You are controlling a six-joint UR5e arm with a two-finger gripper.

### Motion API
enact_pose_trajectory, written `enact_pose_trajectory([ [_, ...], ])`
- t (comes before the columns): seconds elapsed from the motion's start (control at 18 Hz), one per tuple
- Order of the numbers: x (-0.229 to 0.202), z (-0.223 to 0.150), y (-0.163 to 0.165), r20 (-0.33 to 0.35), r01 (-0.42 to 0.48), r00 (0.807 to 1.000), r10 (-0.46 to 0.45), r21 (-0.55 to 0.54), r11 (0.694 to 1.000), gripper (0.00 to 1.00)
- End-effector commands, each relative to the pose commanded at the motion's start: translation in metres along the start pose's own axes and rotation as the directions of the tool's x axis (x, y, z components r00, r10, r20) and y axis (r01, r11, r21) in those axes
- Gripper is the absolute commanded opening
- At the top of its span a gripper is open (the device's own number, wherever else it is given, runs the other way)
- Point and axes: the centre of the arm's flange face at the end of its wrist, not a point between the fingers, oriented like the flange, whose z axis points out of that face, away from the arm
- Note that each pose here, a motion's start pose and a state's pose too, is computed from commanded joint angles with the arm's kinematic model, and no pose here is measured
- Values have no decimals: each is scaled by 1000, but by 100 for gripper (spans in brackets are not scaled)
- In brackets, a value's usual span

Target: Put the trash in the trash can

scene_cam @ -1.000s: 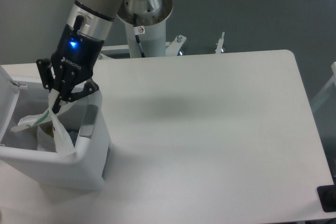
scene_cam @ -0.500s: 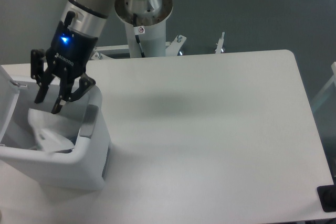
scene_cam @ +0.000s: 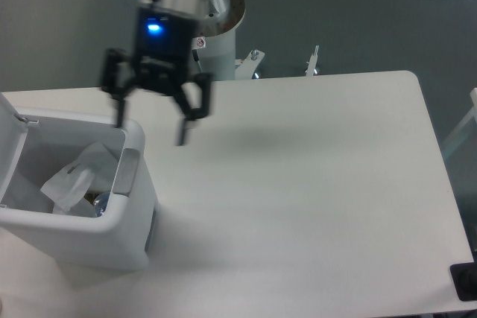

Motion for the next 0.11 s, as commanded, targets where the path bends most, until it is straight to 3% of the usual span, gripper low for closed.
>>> enact_pose_trajectory([
  [0.11,-13,3,12,23,-11,1000,12,-48,999,100],
])
